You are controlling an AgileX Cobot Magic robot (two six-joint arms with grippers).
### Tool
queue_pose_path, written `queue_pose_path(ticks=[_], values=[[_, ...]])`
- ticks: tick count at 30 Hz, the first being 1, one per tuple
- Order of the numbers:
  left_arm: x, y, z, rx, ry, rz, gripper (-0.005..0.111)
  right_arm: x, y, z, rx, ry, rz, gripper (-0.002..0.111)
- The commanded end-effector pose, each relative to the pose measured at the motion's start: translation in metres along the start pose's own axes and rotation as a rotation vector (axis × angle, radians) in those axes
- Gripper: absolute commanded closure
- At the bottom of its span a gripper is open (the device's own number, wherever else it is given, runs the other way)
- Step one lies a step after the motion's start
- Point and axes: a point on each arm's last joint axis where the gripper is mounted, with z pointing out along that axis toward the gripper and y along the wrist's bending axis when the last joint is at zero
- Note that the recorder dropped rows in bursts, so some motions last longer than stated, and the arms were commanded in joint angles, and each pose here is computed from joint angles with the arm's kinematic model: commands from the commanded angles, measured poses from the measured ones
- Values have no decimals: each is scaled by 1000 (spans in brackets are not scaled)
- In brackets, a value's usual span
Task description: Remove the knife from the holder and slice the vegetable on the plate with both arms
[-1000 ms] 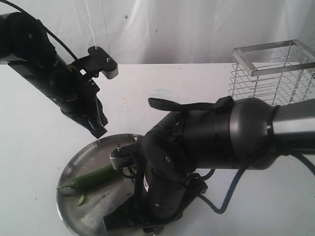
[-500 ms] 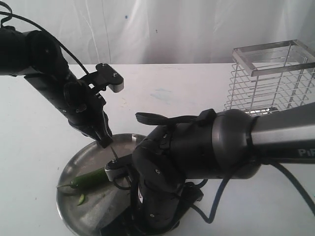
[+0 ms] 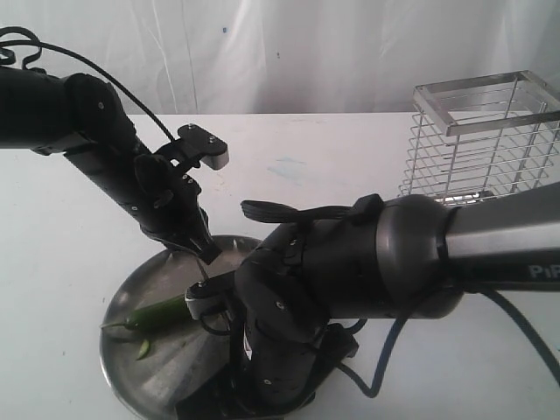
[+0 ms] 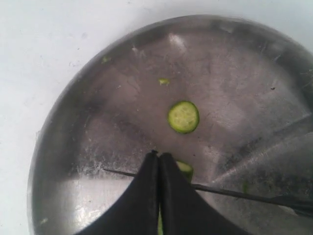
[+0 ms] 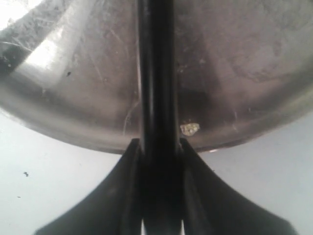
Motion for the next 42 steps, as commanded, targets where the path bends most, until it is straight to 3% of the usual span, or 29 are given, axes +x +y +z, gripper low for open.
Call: queue_pose_path(ticks=[1, 21, 31, 42], values=[[0, -1, -2, 12, -4, -9, 106, -2, 3, 3, -19, -17, 11, 108], [0, -1, -2, 14, -1, 3, 106, -16, 9, -14, -38, -90, 31, 108], [0, -1, -2, 15, 0, 3, 106, -19, 9, -8, -29, -90, 149, 108], [0, 0, 0, 9, -4, 3, 106, -19, 8, -8, -27, -89, 144, 108]])
